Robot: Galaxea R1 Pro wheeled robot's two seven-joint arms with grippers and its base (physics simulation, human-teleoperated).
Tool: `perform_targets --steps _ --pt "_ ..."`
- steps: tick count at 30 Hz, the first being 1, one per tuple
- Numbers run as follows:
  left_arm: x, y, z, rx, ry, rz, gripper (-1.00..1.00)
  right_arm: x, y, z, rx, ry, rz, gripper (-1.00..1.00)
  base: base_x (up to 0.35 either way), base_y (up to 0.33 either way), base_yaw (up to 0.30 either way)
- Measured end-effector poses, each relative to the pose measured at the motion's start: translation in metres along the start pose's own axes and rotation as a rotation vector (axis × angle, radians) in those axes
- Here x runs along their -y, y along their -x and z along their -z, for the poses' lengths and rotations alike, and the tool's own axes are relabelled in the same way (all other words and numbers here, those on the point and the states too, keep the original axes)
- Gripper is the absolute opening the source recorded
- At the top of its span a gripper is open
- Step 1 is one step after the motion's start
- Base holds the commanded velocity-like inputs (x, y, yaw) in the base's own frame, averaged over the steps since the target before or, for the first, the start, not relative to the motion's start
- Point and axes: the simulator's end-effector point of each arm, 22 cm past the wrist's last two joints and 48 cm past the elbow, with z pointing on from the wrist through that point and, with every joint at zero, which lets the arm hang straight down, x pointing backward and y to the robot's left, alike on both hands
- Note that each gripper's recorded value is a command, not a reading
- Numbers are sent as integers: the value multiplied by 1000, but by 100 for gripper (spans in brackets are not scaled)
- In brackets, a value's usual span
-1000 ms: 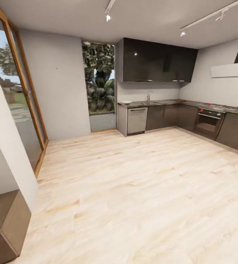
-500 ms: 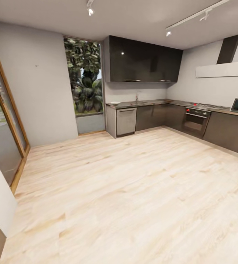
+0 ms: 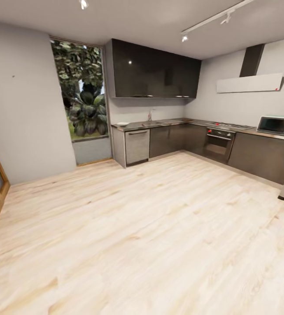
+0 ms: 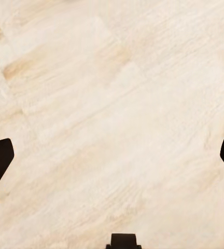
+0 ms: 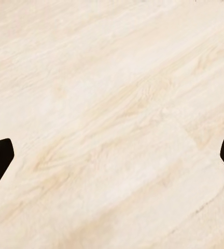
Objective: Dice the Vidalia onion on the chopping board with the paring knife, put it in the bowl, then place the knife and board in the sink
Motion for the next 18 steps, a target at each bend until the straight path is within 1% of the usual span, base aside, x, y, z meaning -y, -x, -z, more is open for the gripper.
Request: perform_targets --steps 14,18 --pt "0 0 0 -1 0 0 100 0 0 0 -1 0 0 100 323 0 -186" --pt "1 -7 1 -16 0 2 100 0 -1 0 -1 1 0 100 323 0 -168"
